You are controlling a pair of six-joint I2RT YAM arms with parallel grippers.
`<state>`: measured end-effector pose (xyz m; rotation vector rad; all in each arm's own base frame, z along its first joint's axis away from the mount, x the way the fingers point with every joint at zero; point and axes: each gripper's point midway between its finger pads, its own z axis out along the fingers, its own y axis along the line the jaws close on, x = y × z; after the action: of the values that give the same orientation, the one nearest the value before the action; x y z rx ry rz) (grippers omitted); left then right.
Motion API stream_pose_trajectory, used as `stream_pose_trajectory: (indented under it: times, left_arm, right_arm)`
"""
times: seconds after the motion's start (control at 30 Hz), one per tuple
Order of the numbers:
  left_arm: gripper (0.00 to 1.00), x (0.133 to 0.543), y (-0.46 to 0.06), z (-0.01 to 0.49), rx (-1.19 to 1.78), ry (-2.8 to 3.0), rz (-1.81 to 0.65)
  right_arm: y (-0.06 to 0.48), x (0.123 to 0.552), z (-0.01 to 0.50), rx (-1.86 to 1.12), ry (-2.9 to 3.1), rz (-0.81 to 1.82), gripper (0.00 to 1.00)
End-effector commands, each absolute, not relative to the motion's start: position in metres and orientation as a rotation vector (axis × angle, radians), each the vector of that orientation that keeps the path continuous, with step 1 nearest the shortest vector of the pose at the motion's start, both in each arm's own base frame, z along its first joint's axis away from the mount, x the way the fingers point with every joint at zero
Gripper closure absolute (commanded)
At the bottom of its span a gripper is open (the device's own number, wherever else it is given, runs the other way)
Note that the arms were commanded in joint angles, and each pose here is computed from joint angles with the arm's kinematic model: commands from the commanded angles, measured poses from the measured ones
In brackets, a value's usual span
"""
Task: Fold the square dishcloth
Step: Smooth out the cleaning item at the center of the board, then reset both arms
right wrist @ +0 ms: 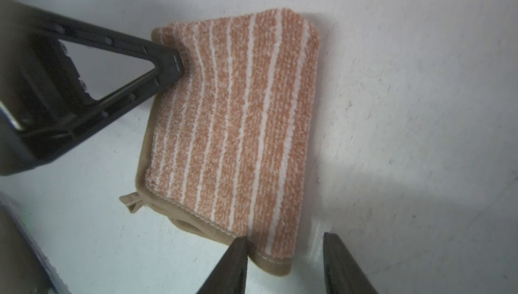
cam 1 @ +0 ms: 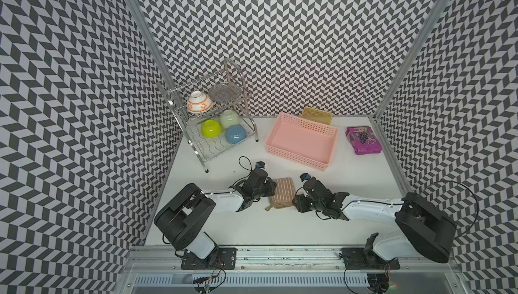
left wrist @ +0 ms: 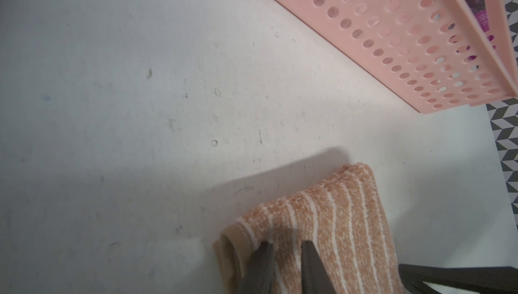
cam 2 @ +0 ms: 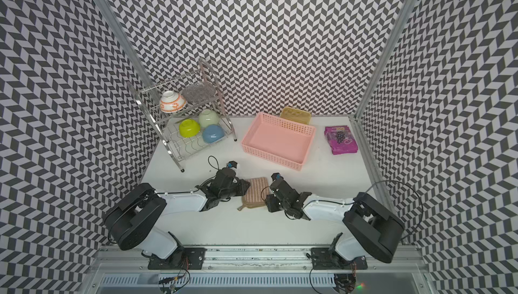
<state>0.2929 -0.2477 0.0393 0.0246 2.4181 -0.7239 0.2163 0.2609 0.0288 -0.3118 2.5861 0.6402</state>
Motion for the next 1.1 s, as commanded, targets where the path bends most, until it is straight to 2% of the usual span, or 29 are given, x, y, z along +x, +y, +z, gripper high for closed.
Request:
stream_pose_trajectory:
  times: [0.0, 0.17, 0.43, 0.7, 0.97, 1.07]
  left_arm:
    - [0.78, 0.313, -0.249, 0.052, 0.031, 2.355, -0.707]
    - [0.68, 0.318, -0.257, 0.068, 0.052, 2.330, -0.752]
    - [0.43, 0.321, -0.261, 0.133, 0.086, 2.207, -0.813]
    - [0.02, 0.335, -0.223, 0.197, -0.029, 2.060, -0.664]
    - [0.00, 0.356, -0.150, 0.207, -0.260, 1.961, -0.406]
    - [0.00, 0.363, -0.122, 0.206, -0.330, 1.899, -0.320]
  right_arm:
    - [0.268, 0.225, 0.036, -0.315, 2.559, 0.635, 0.53]
    - [0.273, 0.241, 0.061, -0.330, 2.497, 0.589, 0.52]
    - [0.263, 0.277, 0.134, -0.237, 2.309, 0.480, 0.41]
    - [0.208, 0.313, 0.209, -0.046, 2.090, 0.273, 0.24]
    - [0.125, 0.334, 0.248, 0.210, 1.922, 0.112, 0.01]
    - [0.098, 0.337, 0.255, 0.282, 1.878, 0.055, 0.00]
